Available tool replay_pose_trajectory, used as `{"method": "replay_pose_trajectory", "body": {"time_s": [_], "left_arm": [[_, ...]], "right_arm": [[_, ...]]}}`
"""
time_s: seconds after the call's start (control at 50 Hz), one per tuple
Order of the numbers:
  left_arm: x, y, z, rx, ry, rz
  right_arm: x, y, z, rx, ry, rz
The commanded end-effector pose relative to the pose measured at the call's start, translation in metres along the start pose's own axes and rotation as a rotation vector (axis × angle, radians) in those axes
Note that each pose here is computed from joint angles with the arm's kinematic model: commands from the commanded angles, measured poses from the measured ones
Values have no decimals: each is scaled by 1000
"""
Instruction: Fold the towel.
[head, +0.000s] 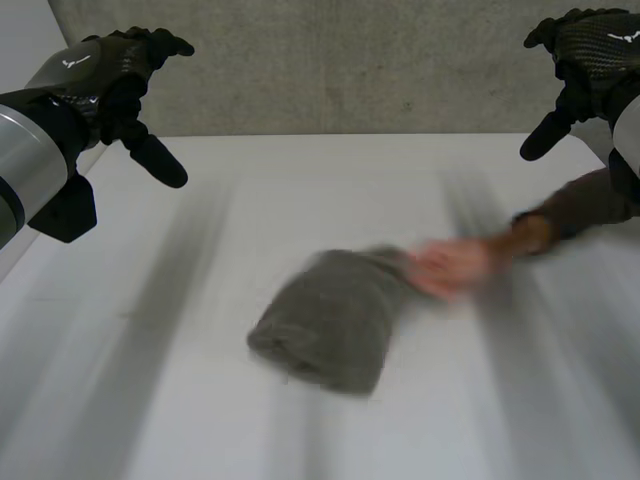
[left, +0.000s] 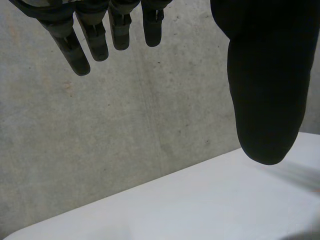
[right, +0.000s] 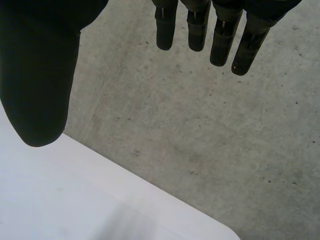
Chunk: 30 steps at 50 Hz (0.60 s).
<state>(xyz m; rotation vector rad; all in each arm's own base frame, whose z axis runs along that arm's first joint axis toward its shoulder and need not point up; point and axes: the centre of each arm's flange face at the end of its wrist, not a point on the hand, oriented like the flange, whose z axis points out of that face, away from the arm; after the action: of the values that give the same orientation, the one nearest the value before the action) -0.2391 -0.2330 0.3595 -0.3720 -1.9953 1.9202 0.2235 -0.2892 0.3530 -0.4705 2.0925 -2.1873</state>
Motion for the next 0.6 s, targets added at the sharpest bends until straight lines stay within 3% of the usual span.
{"method": "replay_pose_trajectory", "body": {"time_s": [0.02, 0.6], "left_arm": [[1, 4, -1, -12, 2, 1], [-3, 3, 0, 47, -9, 36]], "right_arm": [[-2, 1, -1, -3, -8, -2], [-2, 3, -4, -9, -11, -5]]}}
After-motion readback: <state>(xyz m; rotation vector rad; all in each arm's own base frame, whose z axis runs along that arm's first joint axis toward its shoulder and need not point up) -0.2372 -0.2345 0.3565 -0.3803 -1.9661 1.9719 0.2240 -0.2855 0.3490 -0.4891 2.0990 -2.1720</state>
